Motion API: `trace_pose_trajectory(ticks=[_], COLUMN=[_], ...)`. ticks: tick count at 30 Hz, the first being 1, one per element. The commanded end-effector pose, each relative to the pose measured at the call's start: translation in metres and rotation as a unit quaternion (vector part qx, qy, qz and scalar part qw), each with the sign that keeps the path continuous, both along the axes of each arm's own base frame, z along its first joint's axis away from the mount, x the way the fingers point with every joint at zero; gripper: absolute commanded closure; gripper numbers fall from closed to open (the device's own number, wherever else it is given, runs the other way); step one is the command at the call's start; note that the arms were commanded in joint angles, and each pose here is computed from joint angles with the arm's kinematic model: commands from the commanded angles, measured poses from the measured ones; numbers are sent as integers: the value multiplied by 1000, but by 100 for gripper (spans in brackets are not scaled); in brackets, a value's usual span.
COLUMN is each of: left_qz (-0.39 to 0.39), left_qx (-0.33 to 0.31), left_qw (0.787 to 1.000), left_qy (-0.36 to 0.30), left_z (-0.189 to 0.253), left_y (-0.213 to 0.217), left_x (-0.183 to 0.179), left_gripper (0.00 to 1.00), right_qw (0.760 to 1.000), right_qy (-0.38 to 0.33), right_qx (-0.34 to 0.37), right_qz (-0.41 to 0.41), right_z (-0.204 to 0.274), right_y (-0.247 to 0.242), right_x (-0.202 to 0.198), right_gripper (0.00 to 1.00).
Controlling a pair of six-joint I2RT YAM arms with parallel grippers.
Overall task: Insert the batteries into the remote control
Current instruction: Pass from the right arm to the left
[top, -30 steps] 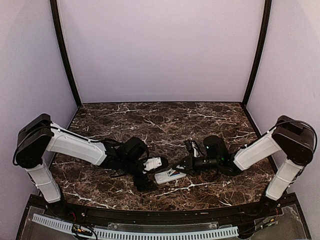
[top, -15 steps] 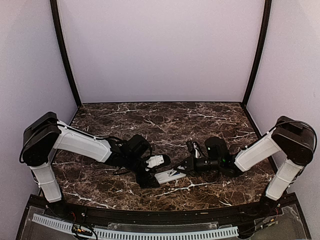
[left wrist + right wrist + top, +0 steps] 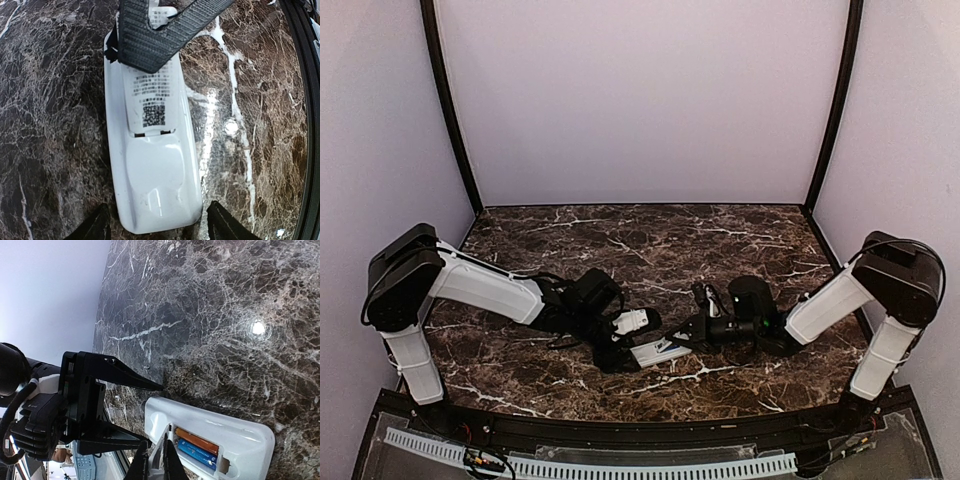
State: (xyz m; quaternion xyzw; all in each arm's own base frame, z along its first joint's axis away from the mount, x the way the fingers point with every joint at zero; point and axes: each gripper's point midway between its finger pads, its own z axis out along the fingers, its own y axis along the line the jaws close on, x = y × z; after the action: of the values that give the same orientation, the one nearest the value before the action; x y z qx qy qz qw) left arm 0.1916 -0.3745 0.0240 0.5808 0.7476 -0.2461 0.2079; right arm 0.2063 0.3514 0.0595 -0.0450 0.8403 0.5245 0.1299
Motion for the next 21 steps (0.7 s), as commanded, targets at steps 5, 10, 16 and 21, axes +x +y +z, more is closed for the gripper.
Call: trace_pose_trajectory(ticks=[5,10,16,21], left_qz=[2,3,5,6], left_qx=[12,12,12,10], left_qw=[1000,1000,999,999], left_qy=[27,28,33,34], left_z=[-9,-10,-12,-11], left_y=[4,4,4,3], left_x=[-6,-6,-7,-7], left_gripper=[38,39,40,40], right_qw=[1000,1000,1000,1000], right_qy=[4,7,19,26], right_qx=[6,-3,-2,5], right_qz=[-12,-15,-11,-8], right_z=[-7,-14,-22,-23], right_y=[-3,-7,-6,-3], right_x=[4,2,-1,-2], right_gripper=[100,100,100,100])
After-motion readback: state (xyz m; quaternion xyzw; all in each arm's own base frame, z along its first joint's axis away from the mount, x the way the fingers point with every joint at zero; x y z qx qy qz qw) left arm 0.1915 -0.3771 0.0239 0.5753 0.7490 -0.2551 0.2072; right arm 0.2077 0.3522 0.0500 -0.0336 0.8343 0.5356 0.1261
